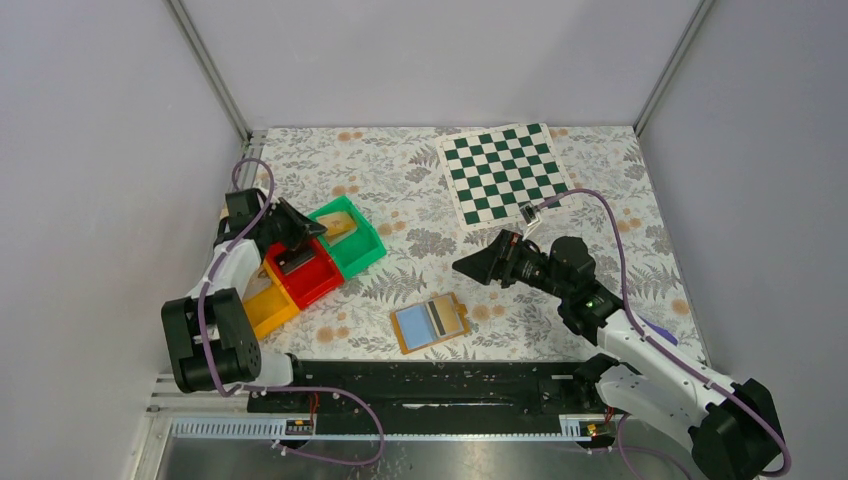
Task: Take the credit cards out of the card holder
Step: Place the credit card in the storage box.
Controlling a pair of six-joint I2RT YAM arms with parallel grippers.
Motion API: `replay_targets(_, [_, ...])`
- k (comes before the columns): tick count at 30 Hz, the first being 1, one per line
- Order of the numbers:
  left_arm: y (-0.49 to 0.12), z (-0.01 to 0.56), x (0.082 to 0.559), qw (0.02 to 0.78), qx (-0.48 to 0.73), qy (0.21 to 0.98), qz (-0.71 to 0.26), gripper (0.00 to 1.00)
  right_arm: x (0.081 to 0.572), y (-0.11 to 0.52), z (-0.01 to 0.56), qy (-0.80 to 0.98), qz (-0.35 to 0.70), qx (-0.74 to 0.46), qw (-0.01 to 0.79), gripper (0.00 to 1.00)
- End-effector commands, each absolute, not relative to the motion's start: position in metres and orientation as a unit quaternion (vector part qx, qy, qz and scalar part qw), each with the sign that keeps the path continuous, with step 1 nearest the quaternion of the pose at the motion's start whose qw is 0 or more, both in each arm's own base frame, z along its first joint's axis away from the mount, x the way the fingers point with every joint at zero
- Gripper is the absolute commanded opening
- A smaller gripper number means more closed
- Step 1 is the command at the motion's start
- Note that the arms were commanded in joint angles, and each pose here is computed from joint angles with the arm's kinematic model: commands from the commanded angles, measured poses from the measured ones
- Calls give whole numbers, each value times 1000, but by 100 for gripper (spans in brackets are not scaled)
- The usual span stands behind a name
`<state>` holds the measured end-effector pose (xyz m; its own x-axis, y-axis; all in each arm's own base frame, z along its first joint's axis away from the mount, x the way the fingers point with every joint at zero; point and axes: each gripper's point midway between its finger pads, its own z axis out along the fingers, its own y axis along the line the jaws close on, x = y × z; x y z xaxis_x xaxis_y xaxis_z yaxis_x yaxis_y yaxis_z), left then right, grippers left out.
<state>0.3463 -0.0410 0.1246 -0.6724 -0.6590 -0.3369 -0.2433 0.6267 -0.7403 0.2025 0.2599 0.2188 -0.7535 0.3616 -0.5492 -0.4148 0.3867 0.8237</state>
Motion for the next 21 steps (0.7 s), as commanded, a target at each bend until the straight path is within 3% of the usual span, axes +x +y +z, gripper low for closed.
replay_targets(1, [-31,140,374,340,-275,834,-338,0,204,260,242,736,564,-31,372,99])
replay_targets(21, [-32,119,409,337,-284,840,-316,0,202,258,246,738,558,-46,378,99])
